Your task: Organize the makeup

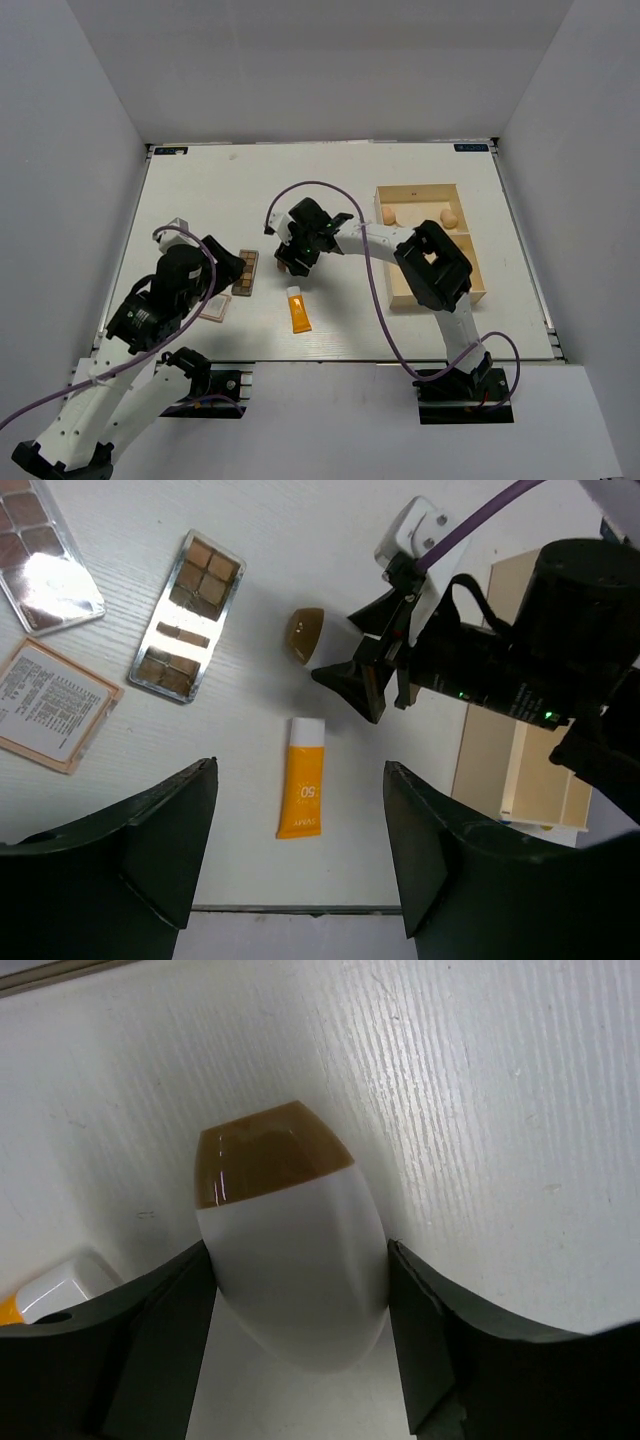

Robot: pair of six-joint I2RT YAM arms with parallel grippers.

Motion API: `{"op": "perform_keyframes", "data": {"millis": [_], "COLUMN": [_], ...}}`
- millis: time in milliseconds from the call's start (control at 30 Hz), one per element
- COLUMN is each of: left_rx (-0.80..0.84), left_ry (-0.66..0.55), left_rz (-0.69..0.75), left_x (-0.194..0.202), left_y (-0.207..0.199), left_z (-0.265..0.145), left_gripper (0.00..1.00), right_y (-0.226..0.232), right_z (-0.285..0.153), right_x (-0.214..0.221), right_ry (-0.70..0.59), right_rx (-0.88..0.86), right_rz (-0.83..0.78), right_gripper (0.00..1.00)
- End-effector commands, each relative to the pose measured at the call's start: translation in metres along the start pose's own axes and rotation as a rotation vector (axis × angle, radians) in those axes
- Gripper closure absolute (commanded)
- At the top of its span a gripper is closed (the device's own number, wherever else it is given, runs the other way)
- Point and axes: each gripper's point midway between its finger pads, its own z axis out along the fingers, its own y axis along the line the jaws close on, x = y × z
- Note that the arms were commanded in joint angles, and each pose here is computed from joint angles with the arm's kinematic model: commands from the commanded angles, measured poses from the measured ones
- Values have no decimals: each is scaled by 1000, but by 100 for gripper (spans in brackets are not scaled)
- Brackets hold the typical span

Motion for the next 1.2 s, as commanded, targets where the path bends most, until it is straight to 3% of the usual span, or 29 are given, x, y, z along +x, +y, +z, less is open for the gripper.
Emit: {"op": "perform_keyframes", "data": {"millis": [0, 67, 133, 200, 400, 567, 900, 1067, 1167], "left_rx": [37, 46, 55, 57, 61, 57, 85, 63, 35], "left_ry": [59, 90, 129, 137, 238, 338, 500, 558, 589], "left_rz": [-22, -24, -17, -10, 16, 39, 84, 99, 114], "left_x": [18, 26, 37, 38, 65, 90, 123, 138, 148], "left_y": [-5, -7, -10, -12, -14, -17, -31, -30, -28], "left_z": [10, 18, 25, 30, 54, 75, 94, 102, 107], "left_gripper": [24, 27, 31, 31, 31, 28, 20, 17, 16], "right_y": [-2, -6, -5, -6, -11, -19, -49, -57, -56], "right_z": [-13, -24, -47, -80, -164, -207, -260, -269, -263], "right_x": [1, -2, -15, -27, -28, 20, 132, 167, 177], "right_ry": [-7, -26, -57, -91, -161, -88, 38, 66, 67], "right_rx": [8, 13, 3, -2, 62, 162, 370, 442, 427], "right_rz": [-33, -42, -57, -58, -103, -110, 70, 159, 194], "right_gripper": [67, 76, 94, 100, 100, 99, 99, 95, 63]}}
